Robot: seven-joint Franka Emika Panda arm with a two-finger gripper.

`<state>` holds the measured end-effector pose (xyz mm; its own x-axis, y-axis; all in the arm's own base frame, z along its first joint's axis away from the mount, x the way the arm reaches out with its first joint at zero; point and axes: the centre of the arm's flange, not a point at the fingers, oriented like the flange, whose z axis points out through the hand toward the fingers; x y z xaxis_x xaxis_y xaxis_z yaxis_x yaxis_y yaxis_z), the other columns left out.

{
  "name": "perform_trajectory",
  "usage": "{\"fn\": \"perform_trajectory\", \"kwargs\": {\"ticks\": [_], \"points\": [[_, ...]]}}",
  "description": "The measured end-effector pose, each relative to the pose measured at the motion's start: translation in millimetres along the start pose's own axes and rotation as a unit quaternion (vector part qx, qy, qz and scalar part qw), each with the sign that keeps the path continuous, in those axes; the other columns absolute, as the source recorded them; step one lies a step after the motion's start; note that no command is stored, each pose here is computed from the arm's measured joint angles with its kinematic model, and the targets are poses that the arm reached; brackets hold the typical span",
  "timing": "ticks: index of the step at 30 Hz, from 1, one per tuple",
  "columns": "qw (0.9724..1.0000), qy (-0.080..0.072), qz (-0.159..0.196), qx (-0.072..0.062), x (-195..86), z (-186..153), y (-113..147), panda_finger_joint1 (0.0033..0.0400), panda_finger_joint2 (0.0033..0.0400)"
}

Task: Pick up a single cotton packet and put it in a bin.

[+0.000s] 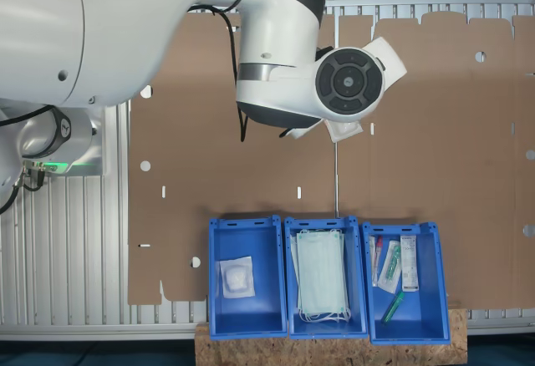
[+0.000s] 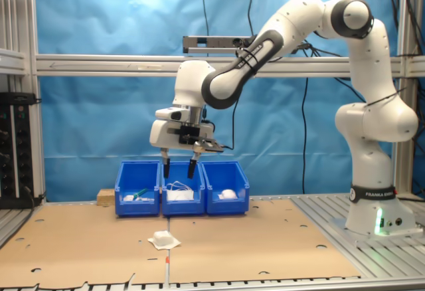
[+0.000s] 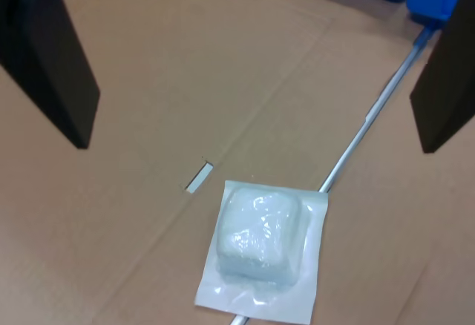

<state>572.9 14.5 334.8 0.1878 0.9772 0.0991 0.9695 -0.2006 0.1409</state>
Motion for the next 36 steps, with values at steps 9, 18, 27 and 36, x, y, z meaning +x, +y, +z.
{"fn": "perform_trajectory", "kwargs": {"ticks": [9,18,27,36], "points": [[0.9995,-0.028,0.002,0.012,-4,38,14,0.04,0.04],[0.9987,-0.046,0.004,0.023,-6,71,19,0.04,0.04],[0.9982,-0.052,0.009,0.028,-9,100,30,0.04,0.04],[0.9981,-0.044,0.014,0.04,-11,126,33,0.04,0.04]]}}
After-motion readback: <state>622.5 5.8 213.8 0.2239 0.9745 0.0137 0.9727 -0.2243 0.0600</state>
